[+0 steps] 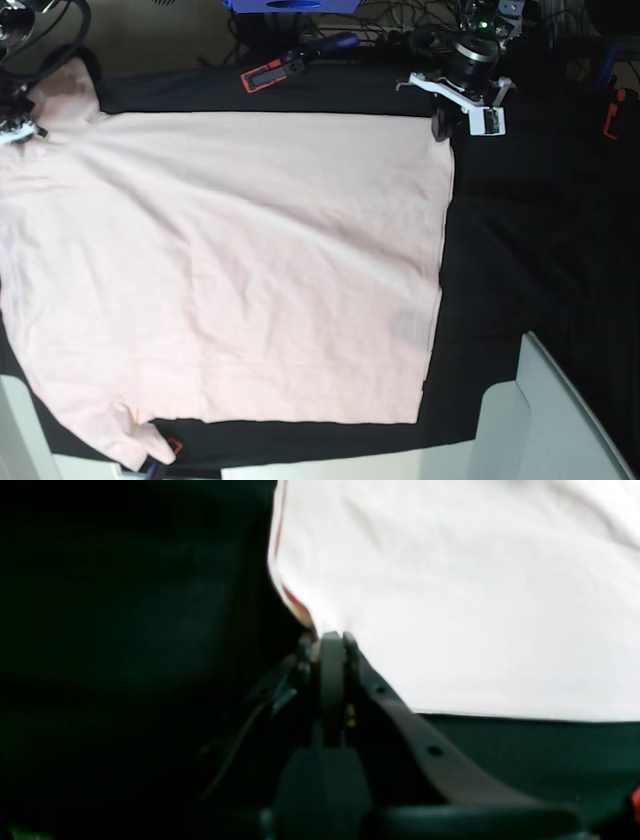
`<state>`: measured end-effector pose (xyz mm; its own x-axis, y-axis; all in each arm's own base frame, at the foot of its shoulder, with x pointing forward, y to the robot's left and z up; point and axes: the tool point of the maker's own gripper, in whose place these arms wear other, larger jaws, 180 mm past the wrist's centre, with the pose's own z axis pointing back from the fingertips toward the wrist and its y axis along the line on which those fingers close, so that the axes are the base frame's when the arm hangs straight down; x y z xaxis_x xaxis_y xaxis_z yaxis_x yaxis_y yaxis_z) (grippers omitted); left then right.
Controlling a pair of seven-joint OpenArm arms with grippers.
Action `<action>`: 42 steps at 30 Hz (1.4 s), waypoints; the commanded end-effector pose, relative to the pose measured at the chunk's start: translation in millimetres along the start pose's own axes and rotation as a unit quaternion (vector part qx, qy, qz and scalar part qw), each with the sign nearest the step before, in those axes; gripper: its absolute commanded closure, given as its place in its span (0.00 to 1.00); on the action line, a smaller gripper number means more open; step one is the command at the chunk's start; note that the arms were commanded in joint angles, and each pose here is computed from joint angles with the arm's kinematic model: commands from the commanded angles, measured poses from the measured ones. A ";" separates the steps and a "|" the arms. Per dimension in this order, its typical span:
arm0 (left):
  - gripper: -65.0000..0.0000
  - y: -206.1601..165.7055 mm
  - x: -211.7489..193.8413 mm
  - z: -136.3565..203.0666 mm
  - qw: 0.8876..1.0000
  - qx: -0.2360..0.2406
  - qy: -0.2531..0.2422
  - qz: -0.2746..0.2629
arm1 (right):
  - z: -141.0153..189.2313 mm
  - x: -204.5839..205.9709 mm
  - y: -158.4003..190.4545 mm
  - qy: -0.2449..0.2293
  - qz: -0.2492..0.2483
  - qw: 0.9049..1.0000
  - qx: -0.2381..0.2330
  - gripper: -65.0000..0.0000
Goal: Fold the T-shirt properly
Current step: 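Drag the shirt edge toward the robot with both grippers, straightening it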
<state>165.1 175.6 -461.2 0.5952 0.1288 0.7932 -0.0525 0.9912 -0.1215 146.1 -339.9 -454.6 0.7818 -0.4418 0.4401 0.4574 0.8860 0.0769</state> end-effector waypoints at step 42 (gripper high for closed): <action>1.00 -26.6 91.1 75.3 0.986 -0.013 -0.124 -0.112 | 8.7 17.2 14.0 -0.002 0.047 0.999 -0.010 1.00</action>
<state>158.2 163.2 -352.1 0.4137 -0.0869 0.9063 0.0828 0.9949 0.0576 155.4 -324.3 -447.7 0.8321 -0.3703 0.4130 0.3920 0.9193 0.0344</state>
